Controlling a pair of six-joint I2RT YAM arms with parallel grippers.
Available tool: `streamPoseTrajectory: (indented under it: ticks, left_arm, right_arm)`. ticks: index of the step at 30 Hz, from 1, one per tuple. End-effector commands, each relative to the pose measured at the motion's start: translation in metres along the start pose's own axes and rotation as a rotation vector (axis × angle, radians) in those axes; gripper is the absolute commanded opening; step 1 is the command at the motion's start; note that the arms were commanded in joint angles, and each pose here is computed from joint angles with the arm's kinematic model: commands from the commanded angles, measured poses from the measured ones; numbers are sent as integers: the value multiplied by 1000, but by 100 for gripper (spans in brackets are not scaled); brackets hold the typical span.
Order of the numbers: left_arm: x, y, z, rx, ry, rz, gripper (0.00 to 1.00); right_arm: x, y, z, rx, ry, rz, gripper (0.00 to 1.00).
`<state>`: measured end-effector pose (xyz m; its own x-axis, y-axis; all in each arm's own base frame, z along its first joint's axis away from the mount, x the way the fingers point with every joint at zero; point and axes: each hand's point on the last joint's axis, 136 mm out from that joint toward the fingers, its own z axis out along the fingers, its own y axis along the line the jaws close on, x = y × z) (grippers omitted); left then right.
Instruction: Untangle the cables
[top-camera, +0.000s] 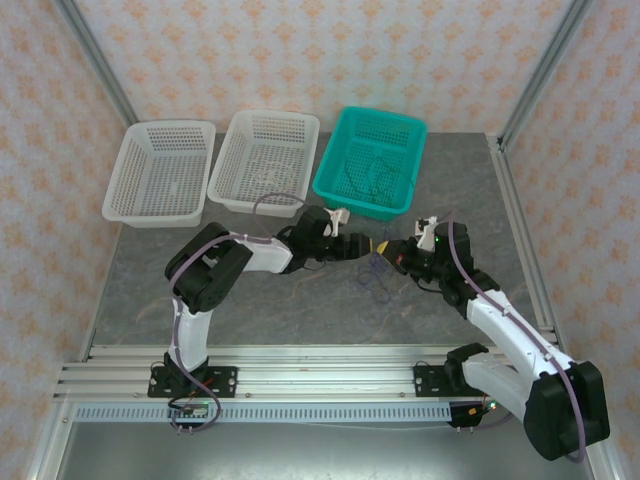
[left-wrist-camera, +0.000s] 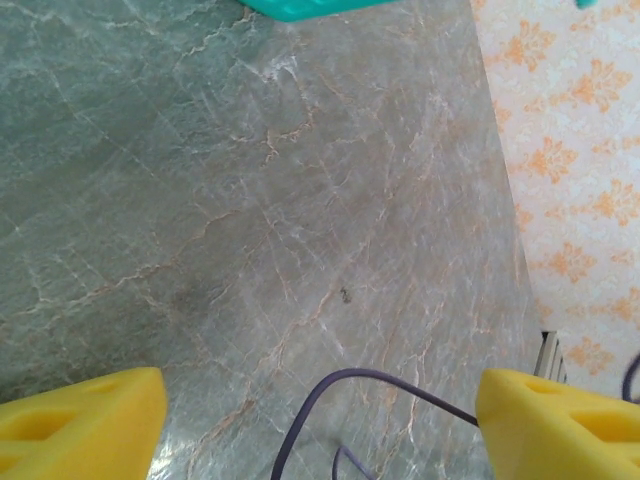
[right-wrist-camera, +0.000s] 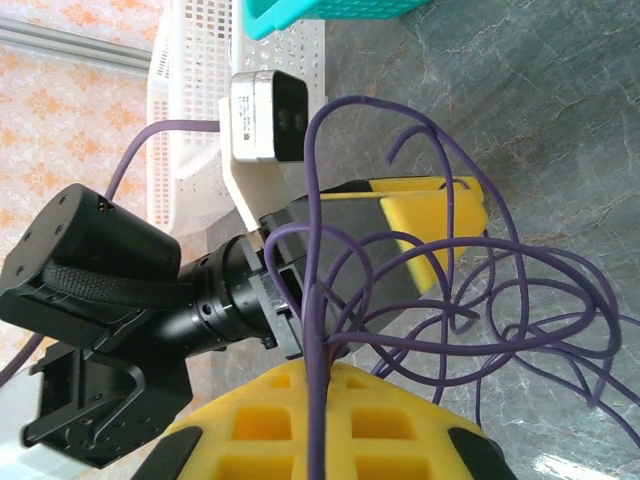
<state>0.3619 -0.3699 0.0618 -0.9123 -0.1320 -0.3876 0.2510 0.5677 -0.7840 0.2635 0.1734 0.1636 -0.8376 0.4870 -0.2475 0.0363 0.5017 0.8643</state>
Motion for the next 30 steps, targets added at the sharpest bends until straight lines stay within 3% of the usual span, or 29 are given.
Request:
streamPoseTrajectory:
  ticks: [1,4,8,14,17,24,26,30]
  left_arm:
    - [-26,-25,3,77,-70,14,76]
    - [-29,-23,5,65,-80,9,66]
    - [-28,-23,7,65,-73,10,43]
    - [-19,-15,2,40,-59,16,20]
    - [-16,-11,0,27,-60,14,3]
    - [-26,-6,-16,-12,-109,22,0]
    - [-35,2,-30,-44,-140,15,0]
    - [-64,12,-83,-95,-233,0,0]
  right_arm:
    - [-5,12,-1,-40,-19,-21,0]
    - [-4,13,-1,-44,-16,-19,0]
    - [-5,9,-1,-32,-27,-12,0]
    - [-9,1,-3,-5,-70,-4,0]
    - [-10,-1,-3,2,-78,0,0]
    - [-14,-29,-5,116,-136,27,4]
    - [-16,-60,-10,242,-182,61,12]
    - [-13,-143,-34,507,-298,258,13]
